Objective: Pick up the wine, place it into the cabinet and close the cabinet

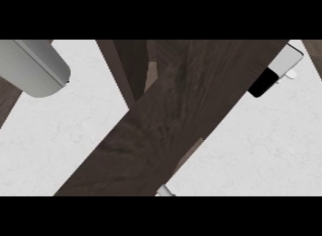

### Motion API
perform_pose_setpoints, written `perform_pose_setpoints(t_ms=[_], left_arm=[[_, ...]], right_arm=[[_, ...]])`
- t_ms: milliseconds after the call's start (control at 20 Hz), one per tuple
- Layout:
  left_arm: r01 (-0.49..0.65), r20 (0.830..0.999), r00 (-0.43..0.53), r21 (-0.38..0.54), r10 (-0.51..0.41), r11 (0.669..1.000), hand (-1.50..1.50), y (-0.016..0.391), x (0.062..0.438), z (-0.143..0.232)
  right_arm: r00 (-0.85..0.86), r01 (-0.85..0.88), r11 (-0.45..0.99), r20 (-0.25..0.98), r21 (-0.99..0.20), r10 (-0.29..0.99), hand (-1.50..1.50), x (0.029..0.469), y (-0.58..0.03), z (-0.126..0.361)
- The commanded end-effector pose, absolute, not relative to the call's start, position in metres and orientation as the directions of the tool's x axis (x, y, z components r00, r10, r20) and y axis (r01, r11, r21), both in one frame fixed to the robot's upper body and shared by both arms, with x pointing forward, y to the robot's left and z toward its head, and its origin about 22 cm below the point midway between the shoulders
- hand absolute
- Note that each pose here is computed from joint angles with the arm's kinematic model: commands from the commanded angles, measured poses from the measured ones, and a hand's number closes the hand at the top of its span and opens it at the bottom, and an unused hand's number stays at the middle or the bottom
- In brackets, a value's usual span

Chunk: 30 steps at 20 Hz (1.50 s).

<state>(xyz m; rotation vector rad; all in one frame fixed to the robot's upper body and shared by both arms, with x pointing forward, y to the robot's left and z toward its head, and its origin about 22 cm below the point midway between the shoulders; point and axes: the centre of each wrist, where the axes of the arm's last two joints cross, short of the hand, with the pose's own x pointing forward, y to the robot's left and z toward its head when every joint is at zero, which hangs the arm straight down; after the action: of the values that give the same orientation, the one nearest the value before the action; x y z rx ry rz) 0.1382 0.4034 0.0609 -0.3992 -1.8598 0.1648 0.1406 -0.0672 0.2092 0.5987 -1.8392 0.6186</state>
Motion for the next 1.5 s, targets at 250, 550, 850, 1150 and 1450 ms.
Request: perform_pose_setpoints(t_ms=[250, 550, 850, 1150, 1450], left_arm=[[0.195, 0.883, -0.307, -0.308, 0.356, 0.931, -1.5, 0.435, 0.131, 0.06], [0.194, 0.884, -0.305, -0.306, 0.354, 0.932, -1.5, 0.459, 0.122, 0.065], [0.207, 0.888, -0.297, -0.3, 0.352, 0.931, -1.5, 0.458, 0.134, 0.081], [0.21, 0.886, -0.302, -0.298, 0.352, 0.931, -1.5, 0.449, 0.134, 0.078], [0.191, 0.892, -0.296, -0.295, 0.342, 0.936, -1.5, 0.473, 0.124, 0.081]], right_arm=[[-0.334, -0.556, 0.82, 0.94, -0.133, -0.074, 1.5, 0.234, -0.005, 0.242], [-0.325, -0.59, 0.799, 0.94, -0.118, -0.101, 1.5, 0.28, 0.001, 0.271], [-0.182, -0.772, 0.624, 0.983, -0.119, -0.037, 1.5, 0.311, 0.012, 0.261], [-0.093, -0.941, 0.303, 0.975, -0.152, 0.202, 1.5, 0.329, 0.025, 0.231], [-0.015, -0.969, 0.237, 0.972, -0.072, 0.236, 1.5, 0.36, 0.025, 0.231]])
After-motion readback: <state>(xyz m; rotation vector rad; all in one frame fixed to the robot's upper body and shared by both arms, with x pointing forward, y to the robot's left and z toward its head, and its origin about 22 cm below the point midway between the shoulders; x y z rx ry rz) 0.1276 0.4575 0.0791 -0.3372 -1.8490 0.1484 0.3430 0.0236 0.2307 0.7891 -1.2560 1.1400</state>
